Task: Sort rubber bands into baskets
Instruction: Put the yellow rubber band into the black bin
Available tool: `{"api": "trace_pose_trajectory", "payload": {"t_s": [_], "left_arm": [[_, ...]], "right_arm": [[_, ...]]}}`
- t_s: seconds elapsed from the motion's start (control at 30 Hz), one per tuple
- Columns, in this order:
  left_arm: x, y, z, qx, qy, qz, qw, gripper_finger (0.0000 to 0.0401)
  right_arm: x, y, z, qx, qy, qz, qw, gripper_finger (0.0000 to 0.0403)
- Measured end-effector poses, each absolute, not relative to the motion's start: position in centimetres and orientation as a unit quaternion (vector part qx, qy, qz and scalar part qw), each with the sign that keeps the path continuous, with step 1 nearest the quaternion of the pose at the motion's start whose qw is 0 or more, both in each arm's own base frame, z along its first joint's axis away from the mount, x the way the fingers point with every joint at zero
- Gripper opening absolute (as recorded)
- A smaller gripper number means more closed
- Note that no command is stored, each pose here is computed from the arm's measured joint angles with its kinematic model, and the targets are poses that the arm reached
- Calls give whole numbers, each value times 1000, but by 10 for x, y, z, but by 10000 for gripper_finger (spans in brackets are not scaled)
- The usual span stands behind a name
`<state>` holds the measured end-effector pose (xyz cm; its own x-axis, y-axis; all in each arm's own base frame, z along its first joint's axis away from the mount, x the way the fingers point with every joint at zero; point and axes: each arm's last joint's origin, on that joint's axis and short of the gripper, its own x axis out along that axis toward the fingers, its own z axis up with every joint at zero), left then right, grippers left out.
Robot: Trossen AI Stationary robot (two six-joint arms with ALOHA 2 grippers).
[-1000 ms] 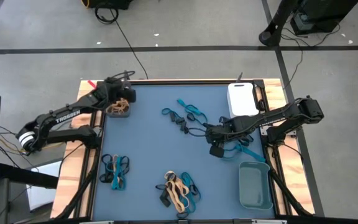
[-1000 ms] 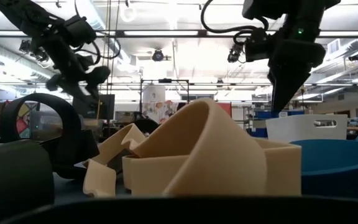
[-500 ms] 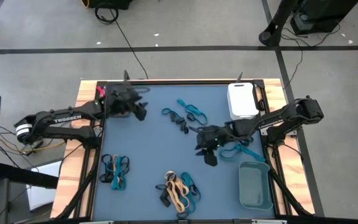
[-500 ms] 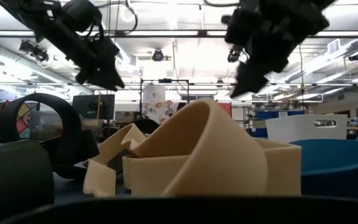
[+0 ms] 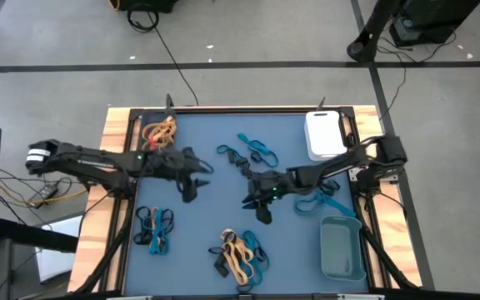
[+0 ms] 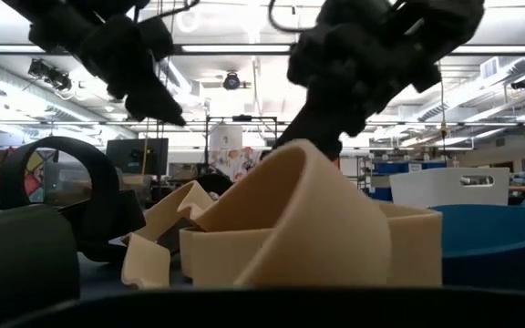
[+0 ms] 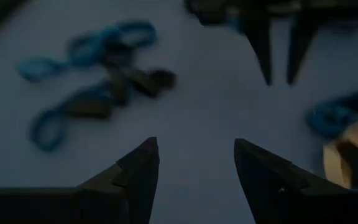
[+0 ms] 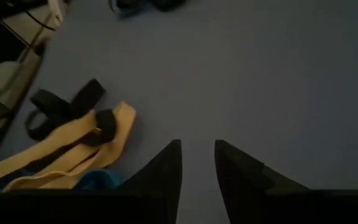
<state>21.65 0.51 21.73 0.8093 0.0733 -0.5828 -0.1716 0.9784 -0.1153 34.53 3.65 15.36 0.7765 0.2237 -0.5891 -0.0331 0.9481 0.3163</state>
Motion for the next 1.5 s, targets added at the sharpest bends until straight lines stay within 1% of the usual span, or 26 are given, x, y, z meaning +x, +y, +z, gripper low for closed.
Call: {"api": "trace_pose_trajectory", "payload": {"t_s": [0.2, 0.33, 0.57, 0.8, 0.97, 1.1, 1.17, 1.27, 1.37, 1.43, 1.47, 1.5], "left_arm": [[246, -23, 190, -96, 311, 22, 945, 211], [262, -47, 174, -90, 293, -21, 952, 211], [271, -77, 150, -75, 298, -67, 949, 211], [279, -97, 131, -79, 277, -111, 951, 211], [282, -106, 115, -95, 282, -117, 947, 211], [281, -108, 97, -90, 309, -98, 942, 203], [282, -108, 94, -91, 310, -90, 942, 189], [283, -108, 91, -93, 309, -85, 943, 151], [284, -108, 92, -94, 304, -85, 944, 91], [283, -108, 93, -93, 304, -86, 944, 41], [283, -108, 94, -92, 305, -87, 944, 22], [282, -107, 96, -93, 309, -85, 943, 13]], "right_arm": [[353, 37, 141, 176, 347, 57, 919, 107], [350, 39, 140, 191, 363, 33, 911, 107], [346, 49, 141, 185, 375, 14, 908, 107], [345, 49, 140, 179, 377, 3, 909, 107], [345, 48, 140, 176, 376, -5, 910, 107], [345, 48, 141, 174, 373, -7, 911, 107], [345, 48, 140, 171, 373, -6, 912, 107], [346, 46, 140, 163, 372, -5, 914, 107], [346, 43, 140, 159, 374, -6, 914, 107], [346, 41, 140, 158, 374, -9, 914, 107], [346, 40, 140, 157, 375, -9, 914, 106], [346, 40, 140, 155, 375, -9, 914, 105]]}}
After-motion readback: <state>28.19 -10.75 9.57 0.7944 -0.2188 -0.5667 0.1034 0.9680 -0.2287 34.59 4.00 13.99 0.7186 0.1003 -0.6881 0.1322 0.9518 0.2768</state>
